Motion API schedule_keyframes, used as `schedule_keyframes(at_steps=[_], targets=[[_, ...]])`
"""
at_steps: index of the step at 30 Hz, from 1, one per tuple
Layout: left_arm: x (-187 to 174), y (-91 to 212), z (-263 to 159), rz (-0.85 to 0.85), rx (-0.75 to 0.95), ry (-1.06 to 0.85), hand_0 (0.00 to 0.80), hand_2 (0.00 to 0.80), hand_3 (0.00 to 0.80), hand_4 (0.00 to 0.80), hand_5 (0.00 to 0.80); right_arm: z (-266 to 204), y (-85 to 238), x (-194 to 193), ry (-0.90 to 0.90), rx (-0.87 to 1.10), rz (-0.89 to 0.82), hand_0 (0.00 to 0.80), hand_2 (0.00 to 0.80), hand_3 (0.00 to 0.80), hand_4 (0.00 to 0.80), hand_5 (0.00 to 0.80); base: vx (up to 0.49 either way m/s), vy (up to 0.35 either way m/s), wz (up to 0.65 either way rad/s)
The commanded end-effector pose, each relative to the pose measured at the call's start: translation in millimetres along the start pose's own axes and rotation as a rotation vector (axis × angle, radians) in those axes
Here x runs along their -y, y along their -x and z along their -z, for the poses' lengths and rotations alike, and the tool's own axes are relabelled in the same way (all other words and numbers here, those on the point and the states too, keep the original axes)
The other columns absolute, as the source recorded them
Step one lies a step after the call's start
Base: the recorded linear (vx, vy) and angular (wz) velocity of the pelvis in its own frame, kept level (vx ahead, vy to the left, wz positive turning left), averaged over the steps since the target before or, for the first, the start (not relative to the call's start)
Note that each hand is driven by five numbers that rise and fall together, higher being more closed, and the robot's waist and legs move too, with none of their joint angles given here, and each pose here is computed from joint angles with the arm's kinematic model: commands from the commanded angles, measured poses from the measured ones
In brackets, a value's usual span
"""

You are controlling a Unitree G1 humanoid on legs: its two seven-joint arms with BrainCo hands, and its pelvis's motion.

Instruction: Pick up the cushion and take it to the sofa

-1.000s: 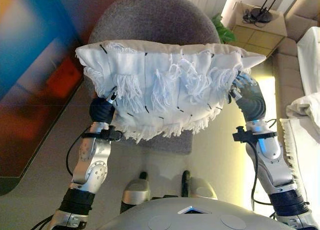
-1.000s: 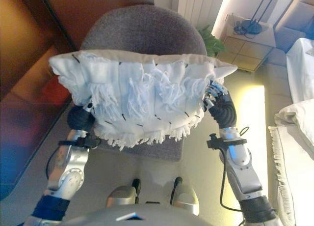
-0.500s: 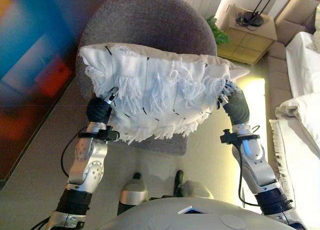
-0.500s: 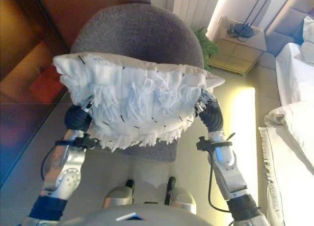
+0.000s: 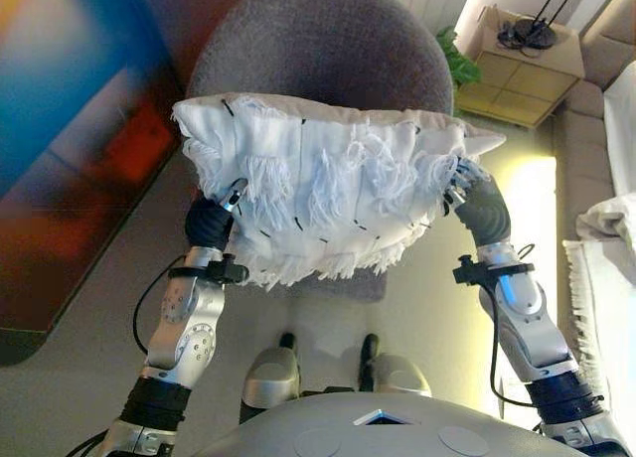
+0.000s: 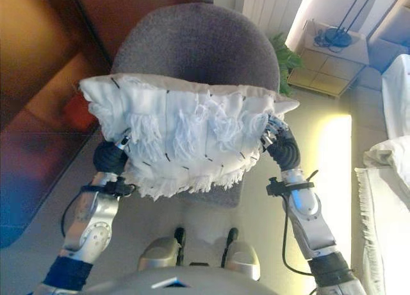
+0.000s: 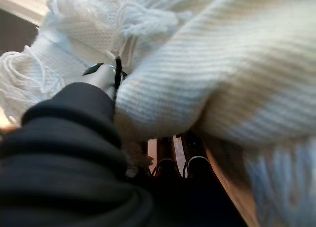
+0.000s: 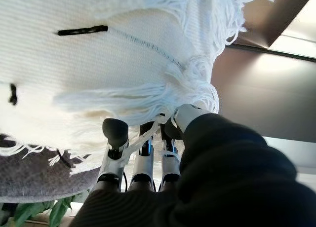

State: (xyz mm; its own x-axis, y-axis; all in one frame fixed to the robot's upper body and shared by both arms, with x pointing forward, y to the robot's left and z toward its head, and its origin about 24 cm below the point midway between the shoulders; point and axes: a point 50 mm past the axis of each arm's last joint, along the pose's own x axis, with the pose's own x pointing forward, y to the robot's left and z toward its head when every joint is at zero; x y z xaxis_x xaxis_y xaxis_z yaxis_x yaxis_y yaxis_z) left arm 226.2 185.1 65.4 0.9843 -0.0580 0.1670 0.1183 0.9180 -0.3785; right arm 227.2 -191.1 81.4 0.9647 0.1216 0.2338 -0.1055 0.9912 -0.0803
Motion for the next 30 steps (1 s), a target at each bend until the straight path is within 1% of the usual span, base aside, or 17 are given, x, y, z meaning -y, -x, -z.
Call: schedule_keyframes(at_steps=[1,4,8,12,15,22,27,30], targets=[[38,-22,-47,0.189,0.300,0.069,0.800,0.800,0.800,0.800,0.800,-52,-18,-16,-0.017,0.281,-0.116,0.800,0.800,0.800,0.800,0.800,0.303,0.451,0.00],[30,-24,-49,0.183,0.291,0.031,0.800,0.800,0.800,0.800,0.800,-51,-13,-13,-0.049,0.280,-0.100,0.800,0.800,0.800,0.800,0.800,0.326,0.371,-0.05],[25,-25,-48,0.205,0.260,-0.015,0.800,0.800,0.800,0.800,0.800,-47,-15,-20,-0.058,0.284,-0.064,0.800,0.800,0.800,0.800,0.800,0.273,0.239,-0.07],[27,-30,-51,0.234,0.243,-0.016,0.800,0.800,0.800,0.800,0.800,-46,-19,-25,-0.060,0.284,-0.022,0.800,0.800,0.800,0.800,0.800,0.234,0.140,0.09],[34,-32,-47,0.241,0.237,-0.017,0.800,0.800,0.800,0.800,0.800,-39,-24,-29,-0.062,0.270,-0.017,0.800,0.800,0.800,0.800,0.800,0.186,0.025,0.20],[38,-31,-35,0.232,0.179,-0.064,0.800,0.800,0.800,0.800,0.800,-29,-23,-20,-0.120,0.213,0.033,0.800,0.800,0.800,0.800,0.800,0.170,-0.033,0.26],[38,-46,-23,0.177,0.102,-0.076,0.800,0.800,0.800,0.800,0.800,-15,-33,-21,-0.117,0.139,0.034,0.800,0.800,0.800,0.800,0.800,0.144,-0.047,0.03],[41,-54,-12,0.185,0.053,-0.099,0.800,0.800,0.800,0.800,0.800,-8,-41,-22,-0.129,0.099,0.065,0.800,0.800,0.800,0.800,0.800,0.139,-0.076,0.00]])
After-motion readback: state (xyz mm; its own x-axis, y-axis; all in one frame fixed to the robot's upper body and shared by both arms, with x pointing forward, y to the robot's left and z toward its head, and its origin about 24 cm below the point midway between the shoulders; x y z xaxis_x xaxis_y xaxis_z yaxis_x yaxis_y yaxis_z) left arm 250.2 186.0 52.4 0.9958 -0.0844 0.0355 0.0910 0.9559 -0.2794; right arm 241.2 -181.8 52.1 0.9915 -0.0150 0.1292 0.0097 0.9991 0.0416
